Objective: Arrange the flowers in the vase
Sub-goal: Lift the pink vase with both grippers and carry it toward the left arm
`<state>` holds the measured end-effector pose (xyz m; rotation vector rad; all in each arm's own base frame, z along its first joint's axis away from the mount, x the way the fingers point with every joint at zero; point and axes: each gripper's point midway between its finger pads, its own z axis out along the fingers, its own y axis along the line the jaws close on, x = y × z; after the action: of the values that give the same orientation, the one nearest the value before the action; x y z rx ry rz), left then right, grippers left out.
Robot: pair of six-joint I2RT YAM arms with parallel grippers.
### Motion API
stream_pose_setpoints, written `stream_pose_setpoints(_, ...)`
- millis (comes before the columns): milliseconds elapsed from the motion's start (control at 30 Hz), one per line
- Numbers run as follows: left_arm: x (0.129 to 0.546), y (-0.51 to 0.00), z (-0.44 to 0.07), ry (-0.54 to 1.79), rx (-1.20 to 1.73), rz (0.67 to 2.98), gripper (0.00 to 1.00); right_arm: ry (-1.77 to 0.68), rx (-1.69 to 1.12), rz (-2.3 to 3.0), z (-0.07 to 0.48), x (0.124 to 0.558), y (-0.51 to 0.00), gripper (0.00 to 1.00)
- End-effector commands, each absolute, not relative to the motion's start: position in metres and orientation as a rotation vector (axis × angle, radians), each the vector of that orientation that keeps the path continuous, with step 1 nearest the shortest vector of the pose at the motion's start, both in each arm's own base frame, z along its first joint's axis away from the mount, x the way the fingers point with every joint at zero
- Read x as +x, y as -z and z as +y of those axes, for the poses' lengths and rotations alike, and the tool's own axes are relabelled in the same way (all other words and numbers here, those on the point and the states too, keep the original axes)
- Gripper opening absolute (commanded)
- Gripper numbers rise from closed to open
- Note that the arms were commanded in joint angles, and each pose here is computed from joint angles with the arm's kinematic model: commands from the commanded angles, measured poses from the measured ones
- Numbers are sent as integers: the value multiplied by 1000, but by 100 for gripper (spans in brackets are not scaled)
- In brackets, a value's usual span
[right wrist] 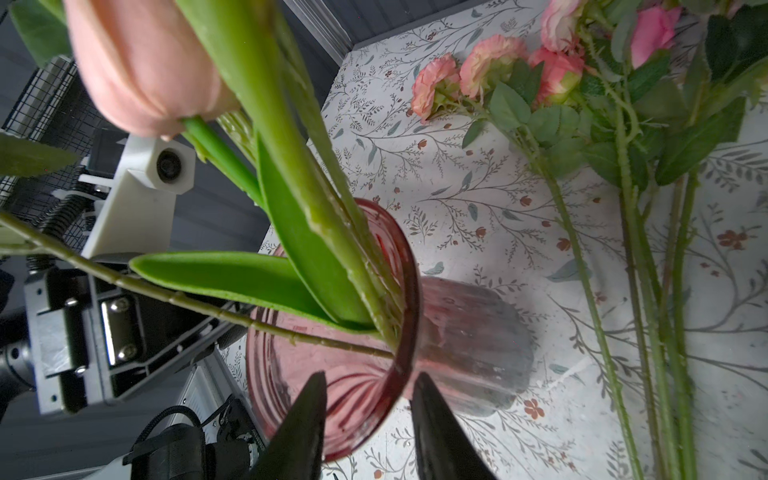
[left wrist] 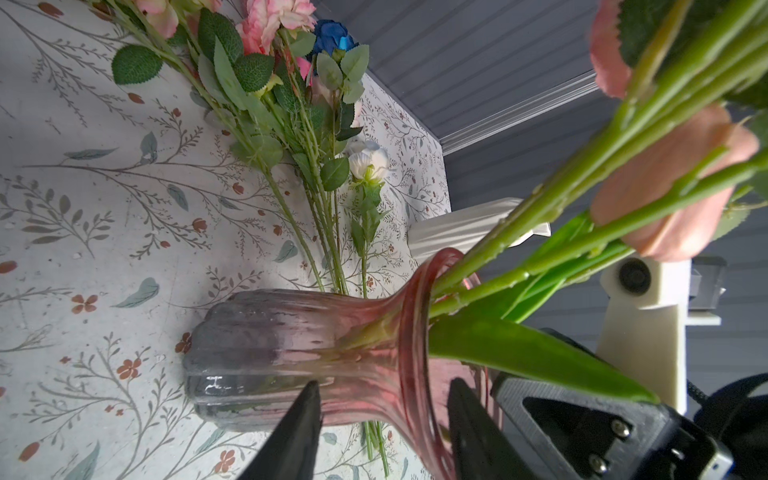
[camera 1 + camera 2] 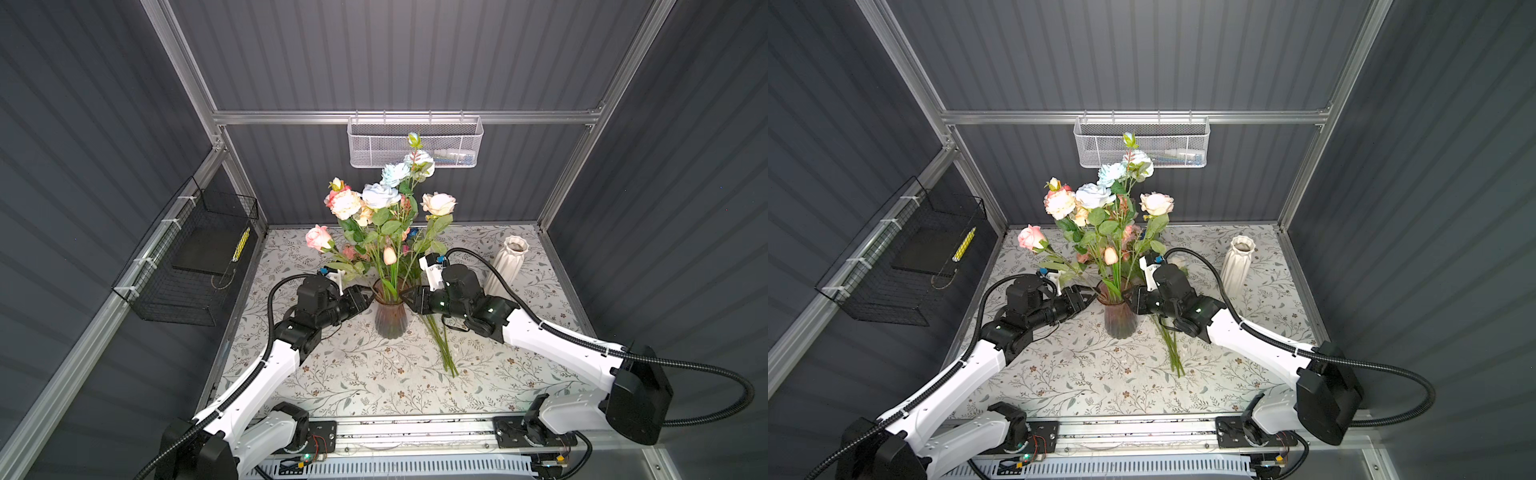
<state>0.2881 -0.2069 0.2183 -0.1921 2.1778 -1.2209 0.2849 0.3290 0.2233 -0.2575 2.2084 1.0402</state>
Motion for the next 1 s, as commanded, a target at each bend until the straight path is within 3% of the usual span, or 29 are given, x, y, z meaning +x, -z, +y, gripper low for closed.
stream_pose_setpoints(0, 289, -236, -214, 1288, -158, 2131, 46, -1079, -264, 2189, 338, 288, -233, 36)
stream_pose_setpoints(300, 284, -239, -212, 1331, -192, 2104, 31, -1095, -277, 2181, 358, 295, -235, 28)
stream_pose_setpoints(467, 287, -238, -193, 1233, -244, 2102, 24, -1101, -294, 2169, 372, 301, -239, 27)
stream_pose_setpoints(967, 309, -251, -135, 999, -370, 2048, 19, -1137, -330, 2131, 423, 335, -241, 26)
